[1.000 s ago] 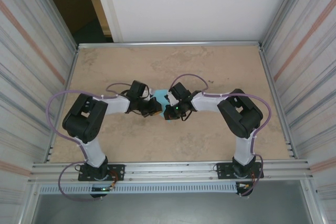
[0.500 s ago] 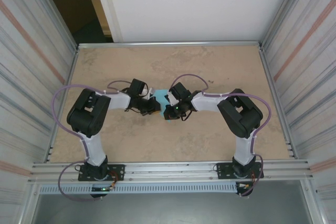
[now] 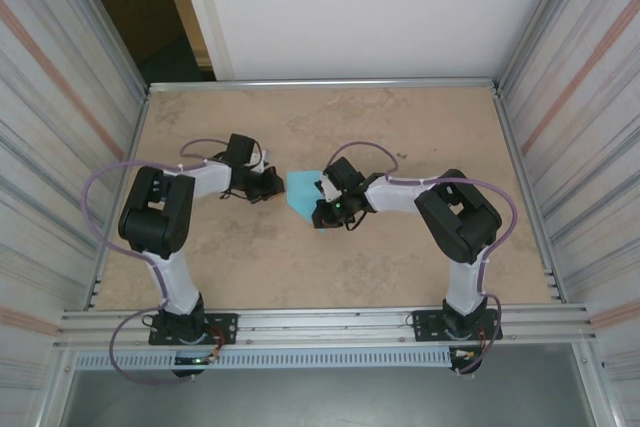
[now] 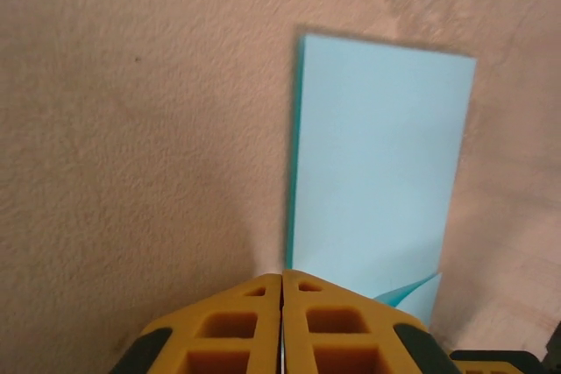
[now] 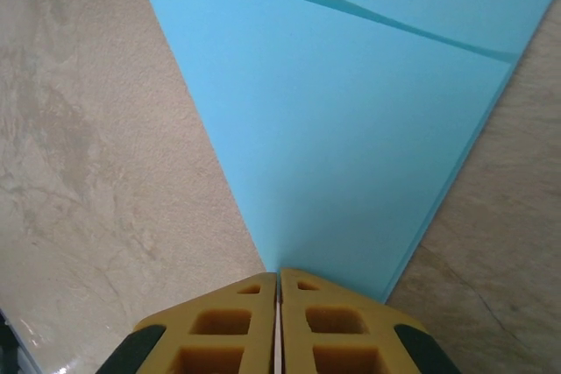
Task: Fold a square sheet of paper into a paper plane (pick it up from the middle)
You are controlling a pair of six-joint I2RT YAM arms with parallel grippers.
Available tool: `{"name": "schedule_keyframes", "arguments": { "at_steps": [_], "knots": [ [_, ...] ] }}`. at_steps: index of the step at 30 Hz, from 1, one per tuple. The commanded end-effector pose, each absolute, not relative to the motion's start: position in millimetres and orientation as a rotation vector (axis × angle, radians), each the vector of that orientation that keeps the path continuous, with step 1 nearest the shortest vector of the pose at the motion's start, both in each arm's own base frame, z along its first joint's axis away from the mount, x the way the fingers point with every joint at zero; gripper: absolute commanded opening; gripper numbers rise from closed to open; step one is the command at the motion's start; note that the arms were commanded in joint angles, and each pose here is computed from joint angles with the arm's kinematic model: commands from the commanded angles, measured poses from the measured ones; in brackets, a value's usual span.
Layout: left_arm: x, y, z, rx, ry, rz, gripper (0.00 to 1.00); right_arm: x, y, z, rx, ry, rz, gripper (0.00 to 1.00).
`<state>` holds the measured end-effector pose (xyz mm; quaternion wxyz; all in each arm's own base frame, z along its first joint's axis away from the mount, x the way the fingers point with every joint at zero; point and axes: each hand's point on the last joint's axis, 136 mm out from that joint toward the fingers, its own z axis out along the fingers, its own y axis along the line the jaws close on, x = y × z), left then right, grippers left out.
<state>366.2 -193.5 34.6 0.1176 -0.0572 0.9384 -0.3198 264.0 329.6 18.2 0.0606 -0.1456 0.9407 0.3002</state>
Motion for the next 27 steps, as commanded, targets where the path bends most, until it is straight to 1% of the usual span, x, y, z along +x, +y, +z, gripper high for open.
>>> {"name": "schedule_keyframes", "arguments": {
  "at_steps": [1,3,5,6,9,12,15,20,25,27],
  "knots": [
    [377,-187,87,-0.146,2.637,-0.898,0.13,272,331,53,-0.383,2.807,0.954,0.11],
    [373,-184,99,-0.170,2.605,-0.904,0.18,280,335,74,-0.378,2.733,0.988,0.14],
    [365,-180,103,-0.213,2.587,-0.908,0.25,287,336,87,-0.356,2.681,0.990,0.21],
    [361,-180,103,-0.236,2.579,-0.926,0.29,290,332,86,-0.332,2.672,0.961,0.25],
    [343,-186,95,-0.302,2.576,-1.027,0.38,303,318,75,-0.198,2.683,0.864,0.29],
    [327,-194,86,-0.344,2.591,-1.090,0.45,315,314,66,-0.068,2.688,0.852,0.30],
    [316,-203,76,-0.357,2.618,-1.109,0.51,323,322,62,-0.039,2.678,0.877,0.30],
    [310,-211,58,-0.410,2.654,-1.155,0.52,332,330,47,-0.045,2.709,0.876,0.20],
    [312,-218,50,-0.433,2.668,-1.196,0.51,333,319,32,-0.008,2.746,0.829,0.19],
    [313,-220,47,-0.429,2.676,-1.208,0.48,332,317,25,-0.015,2.767,0.825,0.19]
  ]
}}
